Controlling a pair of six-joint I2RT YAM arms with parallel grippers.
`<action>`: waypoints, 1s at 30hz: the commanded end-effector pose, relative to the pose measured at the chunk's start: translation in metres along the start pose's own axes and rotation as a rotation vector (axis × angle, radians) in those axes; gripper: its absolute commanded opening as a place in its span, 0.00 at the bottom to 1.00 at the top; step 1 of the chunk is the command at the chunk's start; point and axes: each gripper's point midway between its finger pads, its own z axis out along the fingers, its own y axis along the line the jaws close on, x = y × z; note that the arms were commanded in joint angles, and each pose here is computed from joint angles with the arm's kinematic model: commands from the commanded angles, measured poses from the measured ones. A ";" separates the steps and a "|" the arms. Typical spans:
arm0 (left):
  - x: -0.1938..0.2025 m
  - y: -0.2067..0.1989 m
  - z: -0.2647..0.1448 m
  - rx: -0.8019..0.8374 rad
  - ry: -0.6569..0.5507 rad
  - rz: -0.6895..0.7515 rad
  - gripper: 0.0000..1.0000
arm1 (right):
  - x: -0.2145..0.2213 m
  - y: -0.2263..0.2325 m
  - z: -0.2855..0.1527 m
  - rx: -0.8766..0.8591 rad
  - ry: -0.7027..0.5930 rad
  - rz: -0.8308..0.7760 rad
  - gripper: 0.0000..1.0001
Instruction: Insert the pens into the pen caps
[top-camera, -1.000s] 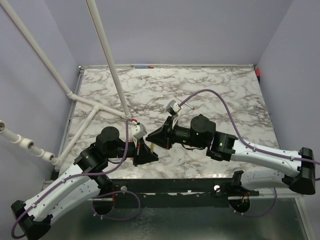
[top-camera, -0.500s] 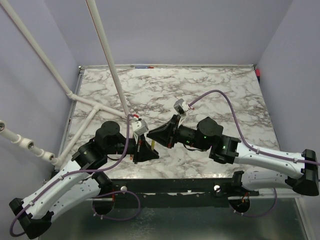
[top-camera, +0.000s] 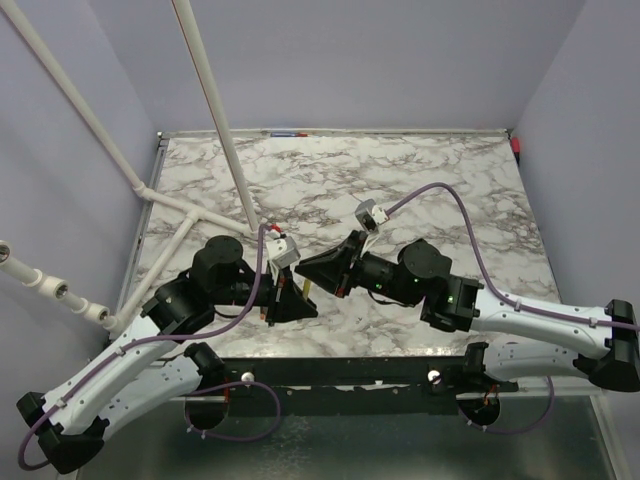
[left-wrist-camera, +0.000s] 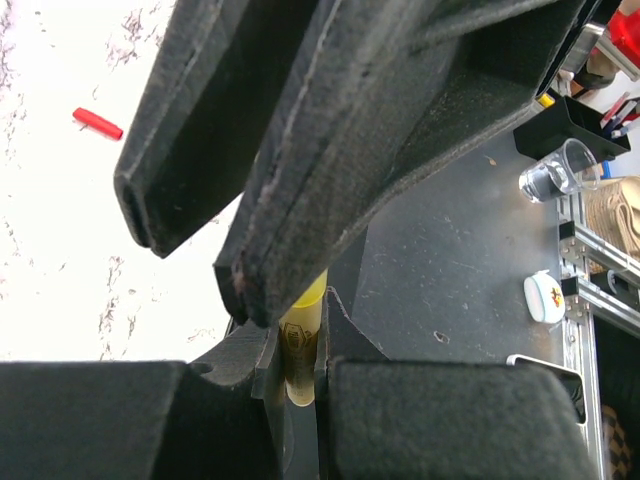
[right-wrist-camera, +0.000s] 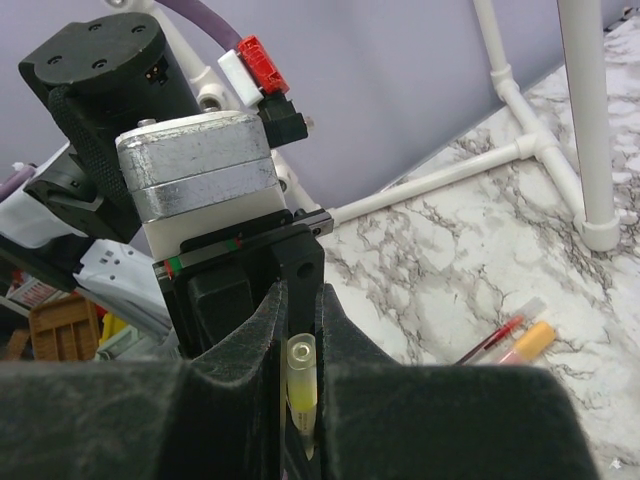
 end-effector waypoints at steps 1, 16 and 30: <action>-0.153 -0.033 -0.036 -0.049 -0.512 0.318 0.00 | 0.181 0.003 -0.067 -0.040 0.670 0.080 0.00; -0.094 -0.014 -0.012 0.006 -0.383 0.179 0.00 | 0.101 -0.004 -0.035 0.097 0.414 -0.025 0.01; -0.043 -0.002 -0.001 0.037 -0.294 0.075 0.00 | 0.048 0.001 -0.017 0.144 0.269 -0.075 0.16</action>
